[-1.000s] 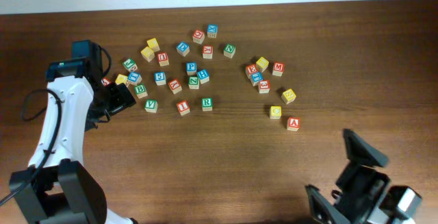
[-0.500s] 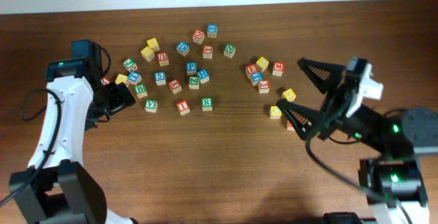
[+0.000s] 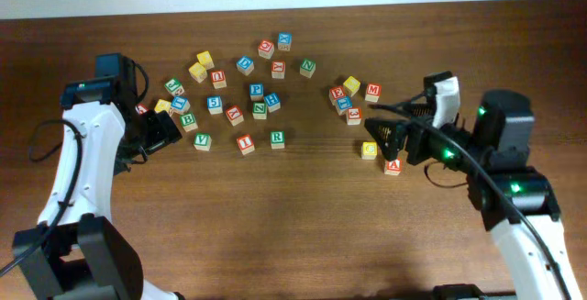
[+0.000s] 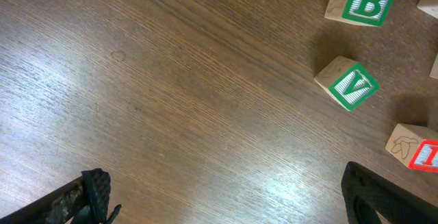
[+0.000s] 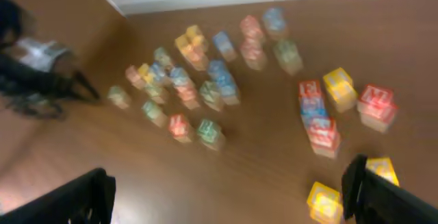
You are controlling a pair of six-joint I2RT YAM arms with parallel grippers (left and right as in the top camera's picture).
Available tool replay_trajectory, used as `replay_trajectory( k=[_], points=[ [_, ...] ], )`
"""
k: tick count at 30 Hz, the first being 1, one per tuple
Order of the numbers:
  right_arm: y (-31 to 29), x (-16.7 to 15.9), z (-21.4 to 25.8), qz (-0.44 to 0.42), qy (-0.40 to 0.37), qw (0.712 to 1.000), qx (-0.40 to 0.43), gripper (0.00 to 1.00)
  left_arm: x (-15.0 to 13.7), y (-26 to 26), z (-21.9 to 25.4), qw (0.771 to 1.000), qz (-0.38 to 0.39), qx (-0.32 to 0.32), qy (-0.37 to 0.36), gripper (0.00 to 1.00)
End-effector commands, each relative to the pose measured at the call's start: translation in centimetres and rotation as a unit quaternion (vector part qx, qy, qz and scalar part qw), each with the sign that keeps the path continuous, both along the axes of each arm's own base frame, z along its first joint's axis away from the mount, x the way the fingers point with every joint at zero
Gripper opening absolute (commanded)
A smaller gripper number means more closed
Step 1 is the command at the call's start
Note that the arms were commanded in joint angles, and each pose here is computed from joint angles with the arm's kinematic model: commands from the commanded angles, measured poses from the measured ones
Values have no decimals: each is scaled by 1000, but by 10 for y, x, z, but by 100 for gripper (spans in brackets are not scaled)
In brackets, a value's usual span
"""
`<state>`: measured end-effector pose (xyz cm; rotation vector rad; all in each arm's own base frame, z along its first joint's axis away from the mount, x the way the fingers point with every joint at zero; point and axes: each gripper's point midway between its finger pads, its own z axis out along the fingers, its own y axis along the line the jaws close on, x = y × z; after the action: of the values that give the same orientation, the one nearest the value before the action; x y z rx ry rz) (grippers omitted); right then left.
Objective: Spell out CVPR
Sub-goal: 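Move the right gripper over the yellow C block, then close the right gripper on the yellow C block and lift it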
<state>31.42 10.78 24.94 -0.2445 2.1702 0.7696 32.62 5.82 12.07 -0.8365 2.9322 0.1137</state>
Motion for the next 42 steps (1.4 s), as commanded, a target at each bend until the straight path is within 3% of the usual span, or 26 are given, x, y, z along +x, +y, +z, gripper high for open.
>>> replay_trajectory(
  k=[1,4,8,10,11,14,18,21,25,34,39,42],
  points=[
    [-9,17,-19,-35,36,994,-100,98,2,2,11,1000,10,4,-17,99],
    [12,19,-53,2,121,985,-119,98,2,2,11,1000,10,4,-17,99],
    [70,3,-55,132,163,978,4,98,2,2,11,1000,10,4,-17,99],
    [77,9,-51,148,150,977,23,98,2,2,11,1000,10,4,-17,99],
    [76,14,-54,142,149,978,19,98,2,2,11,1000,10,4,-17,99],
    [40,36,-87,-28,219,975,-34,95,2,2,11,1000,10,4,-17,99],
    [24,49,-105,-118,201,964,-126,83,2,2,11,1000,10,4,-17,99],
    [7,53,-133,-220,208,930,-207,79,2,2,11,1000,10,4,-17,99],
    [-5,49,-181,-233,255,900,-266,79,2,2,11,1000,10,4,-17,99],
    [-5,38,-225,-214,310,879,-292,79,2,2,11,1000,10,4,-17,99],
    [9,38,-227,-155,324,898,-256,79,2,2,11,1000,10,4,-17,99],
    [2,40,-227,-164,326,896,-253,72,2,2,11,1000,10,4,-17,99]
  ],
)
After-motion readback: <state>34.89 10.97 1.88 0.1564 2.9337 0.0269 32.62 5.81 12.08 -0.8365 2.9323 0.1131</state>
